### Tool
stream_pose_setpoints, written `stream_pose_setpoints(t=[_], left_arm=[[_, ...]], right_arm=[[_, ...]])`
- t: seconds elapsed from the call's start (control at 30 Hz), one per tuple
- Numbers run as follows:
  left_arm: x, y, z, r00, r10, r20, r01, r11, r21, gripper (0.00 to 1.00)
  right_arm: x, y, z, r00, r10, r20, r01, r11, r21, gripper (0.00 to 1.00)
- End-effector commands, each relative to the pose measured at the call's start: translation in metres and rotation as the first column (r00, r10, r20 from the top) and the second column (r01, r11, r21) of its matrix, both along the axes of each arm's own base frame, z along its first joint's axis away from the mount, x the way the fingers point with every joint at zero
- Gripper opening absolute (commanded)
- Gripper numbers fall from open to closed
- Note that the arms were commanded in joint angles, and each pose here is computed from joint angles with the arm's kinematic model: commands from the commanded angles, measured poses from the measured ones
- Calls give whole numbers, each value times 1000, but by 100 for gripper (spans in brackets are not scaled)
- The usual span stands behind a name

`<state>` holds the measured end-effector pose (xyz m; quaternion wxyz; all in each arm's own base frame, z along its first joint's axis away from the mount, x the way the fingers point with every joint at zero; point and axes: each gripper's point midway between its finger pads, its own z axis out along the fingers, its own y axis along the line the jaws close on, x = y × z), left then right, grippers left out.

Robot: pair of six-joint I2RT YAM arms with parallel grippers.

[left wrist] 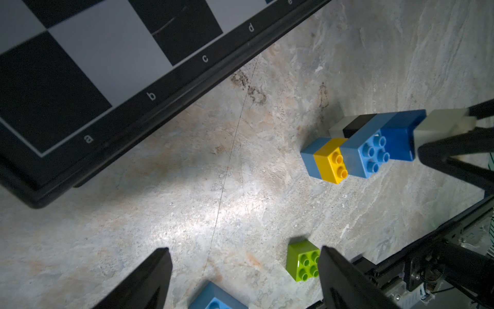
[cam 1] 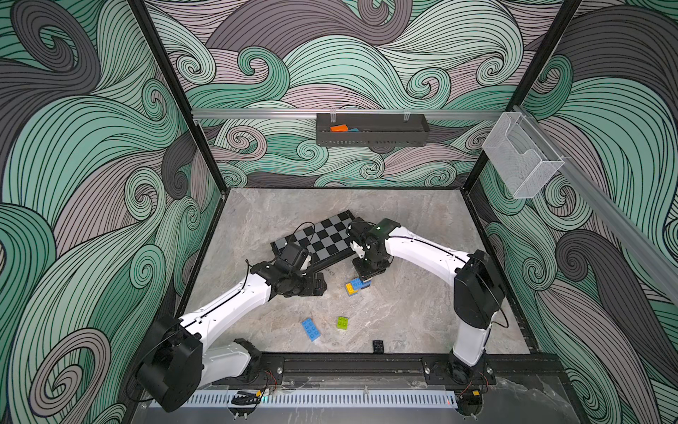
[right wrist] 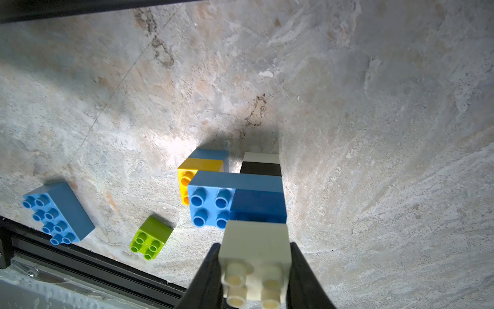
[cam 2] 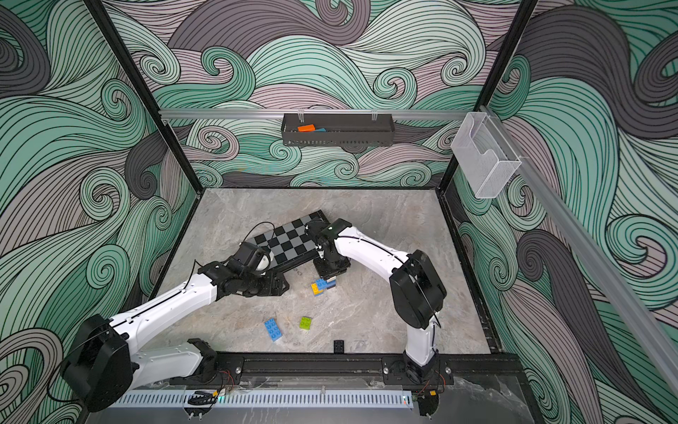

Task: Assemble a giraffe with lego
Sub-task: Assemble the lego brick with the lego brick.

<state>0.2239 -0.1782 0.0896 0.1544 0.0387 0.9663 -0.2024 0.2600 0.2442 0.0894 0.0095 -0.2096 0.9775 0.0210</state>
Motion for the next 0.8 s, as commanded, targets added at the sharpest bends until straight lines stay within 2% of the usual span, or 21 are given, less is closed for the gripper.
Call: stream_pose_setpoints(t=[0.0,0.3,0.77], left_arm=[[1,-2,6,999,-16,31,16,1000,0,90],[0,-4,5,1000,-23,21,24,1000,-4,90],[-1,-4,4,1000,-20,22,20,1000,-6,90]], right_arm=[[-27,-36,-54,987,3,-160,-35,980,-198,23],[-22,-37,-53,993,-2,-121,-23,979,-204,25],[-27,-47,-65,988,32,-148,-69,965,-252,26]])
